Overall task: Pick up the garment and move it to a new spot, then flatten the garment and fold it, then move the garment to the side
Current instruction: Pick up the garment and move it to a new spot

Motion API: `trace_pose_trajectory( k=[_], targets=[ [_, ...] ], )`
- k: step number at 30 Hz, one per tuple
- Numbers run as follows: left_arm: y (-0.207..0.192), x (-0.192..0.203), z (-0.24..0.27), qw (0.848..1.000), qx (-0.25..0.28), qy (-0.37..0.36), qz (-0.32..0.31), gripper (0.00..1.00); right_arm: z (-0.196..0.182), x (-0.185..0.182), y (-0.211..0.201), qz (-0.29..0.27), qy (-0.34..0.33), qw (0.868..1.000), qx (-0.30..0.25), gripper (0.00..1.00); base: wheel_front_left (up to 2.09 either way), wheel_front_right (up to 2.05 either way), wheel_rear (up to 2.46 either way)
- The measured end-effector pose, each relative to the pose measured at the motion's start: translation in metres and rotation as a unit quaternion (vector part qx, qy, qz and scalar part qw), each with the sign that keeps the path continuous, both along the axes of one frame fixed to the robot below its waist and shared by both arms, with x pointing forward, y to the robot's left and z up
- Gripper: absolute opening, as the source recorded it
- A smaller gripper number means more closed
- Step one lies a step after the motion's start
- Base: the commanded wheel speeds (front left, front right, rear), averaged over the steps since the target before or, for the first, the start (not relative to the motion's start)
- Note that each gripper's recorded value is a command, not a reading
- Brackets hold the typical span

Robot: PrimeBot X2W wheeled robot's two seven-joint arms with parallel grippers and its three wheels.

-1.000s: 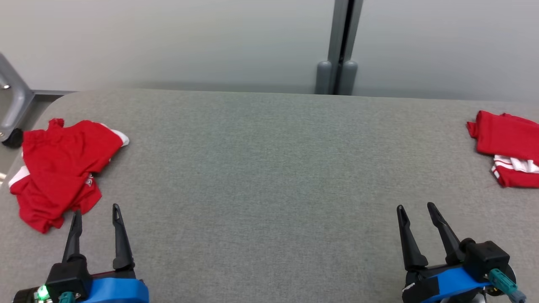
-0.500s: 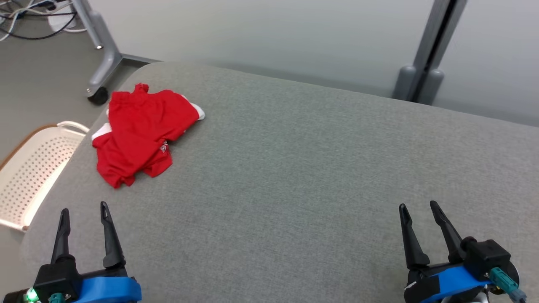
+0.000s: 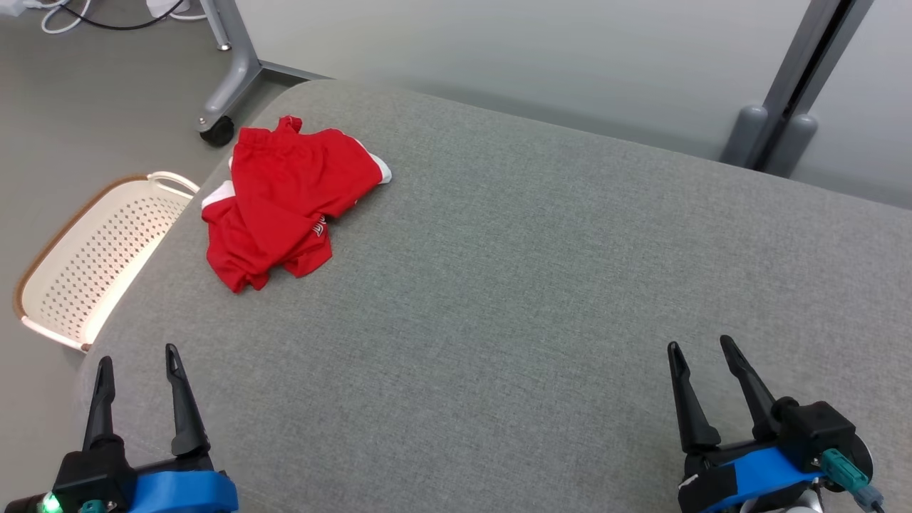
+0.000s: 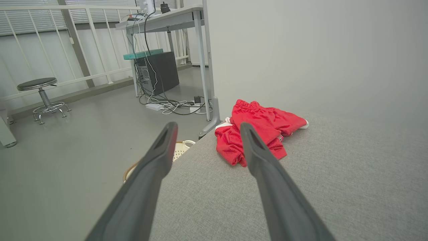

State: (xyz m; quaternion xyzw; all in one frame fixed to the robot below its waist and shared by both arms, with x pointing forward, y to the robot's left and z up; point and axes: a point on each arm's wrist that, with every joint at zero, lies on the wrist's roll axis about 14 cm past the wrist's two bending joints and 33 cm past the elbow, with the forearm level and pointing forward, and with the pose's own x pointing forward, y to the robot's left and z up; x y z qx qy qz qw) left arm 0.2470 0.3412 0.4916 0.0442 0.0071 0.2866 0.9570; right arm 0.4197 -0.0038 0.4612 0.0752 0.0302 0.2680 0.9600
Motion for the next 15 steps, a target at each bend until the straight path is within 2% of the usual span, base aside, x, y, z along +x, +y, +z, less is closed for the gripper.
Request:
trace_pose_trajectory(
  k=[6,15],
  targets=[
    [-0.003,0.025,0.000,1.000,-0.002,-0.001,-0.022,1.00,-0.005,0.006,-0.015,-0.019,0.001,1.000,-0.005,1.00,0.00,0.00,0.00],
    [0.018,0.130,0.034,0.996,0.037,-0.040,-0.069,1.00,-0.019,0.036,-0.070,-0.072,-0.008,0.997,-0.041,1.00,0.00,0.00,0.00]
  ],
)
